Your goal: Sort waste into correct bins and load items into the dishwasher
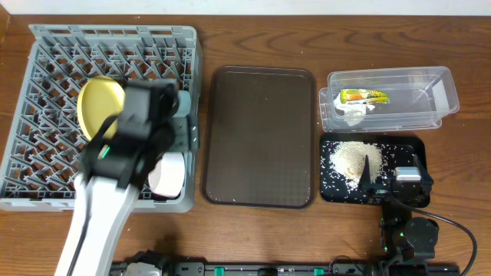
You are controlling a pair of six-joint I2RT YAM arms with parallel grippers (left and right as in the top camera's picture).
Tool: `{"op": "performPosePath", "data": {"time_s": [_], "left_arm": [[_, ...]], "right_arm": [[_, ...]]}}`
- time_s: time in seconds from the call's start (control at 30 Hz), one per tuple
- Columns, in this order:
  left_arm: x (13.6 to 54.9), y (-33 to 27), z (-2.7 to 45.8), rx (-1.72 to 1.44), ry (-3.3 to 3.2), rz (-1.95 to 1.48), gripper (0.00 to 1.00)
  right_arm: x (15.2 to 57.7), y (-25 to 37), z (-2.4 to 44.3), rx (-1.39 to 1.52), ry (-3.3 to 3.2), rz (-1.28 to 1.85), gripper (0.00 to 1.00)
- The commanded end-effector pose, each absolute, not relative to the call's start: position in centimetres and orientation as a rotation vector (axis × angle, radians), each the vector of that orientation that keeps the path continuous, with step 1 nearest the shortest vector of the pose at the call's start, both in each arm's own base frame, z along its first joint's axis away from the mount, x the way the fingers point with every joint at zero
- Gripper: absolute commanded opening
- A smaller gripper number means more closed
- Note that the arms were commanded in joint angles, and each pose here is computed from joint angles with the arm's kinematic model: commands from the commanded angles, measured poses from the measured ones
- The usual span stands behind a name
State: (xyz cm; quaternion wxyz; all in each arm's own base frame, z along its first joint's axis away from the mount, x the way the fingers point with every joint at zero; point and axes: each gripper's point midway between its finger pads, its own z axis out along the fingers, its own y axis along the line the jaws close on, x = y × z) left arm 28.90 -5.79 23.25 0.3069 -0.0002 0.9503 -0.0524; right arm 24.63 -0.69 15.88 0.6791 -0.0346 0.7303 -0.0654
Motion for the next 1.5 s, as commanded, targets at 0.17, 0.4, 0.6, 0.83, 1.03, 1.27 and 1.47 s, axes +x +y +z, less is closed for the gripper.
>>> {"op": "performPosePath", "data": {"time_s": [0.17,0.4,0.6,0.83,1.03,1.27,1.47], "left_arm": [[23.6,-4.8,28.6,-0.009,2.344,-0.195,0.91],[20.1,-4.1,29.0,-0.007,2.339,-0.198,0.93],[20.1,-4.0,29.1,-0.009,2.333,-0.193,0.94],[22.2,-3.9,31.0,-0.026,2.231,-0.181,0.93],[23.7,-4.2,31.8,-0.029,2.185,-0.187,0.93],[26.4,-4.6,32.9,-0.036,2.124,-0.187,1.0],[26.7,-4.2,33.0,-0.036,2.116,-0.159,1.0]], "right_arm": [[24.6,-0.9,15.8,-0.061,1.64,-0.147,0.99],[24.6,-0.9,15.8,-0.062,1.64,-0.146,0.99],[24.6,-0.9,15.8,-0.061,1.64,-0.147,0.99],[24.6,-0.9,15.8,-0.061,1.64,-0.147,0.99],[24.6,-0.9,15.8,-0.061,1.64,-0.147,0.99],[24.6,-0.9,15.8,-0.061,1.64,-0.147,0.99],[24.6,-0.9,15.8,-0.061,1.64,-0.147,0.99]]}}
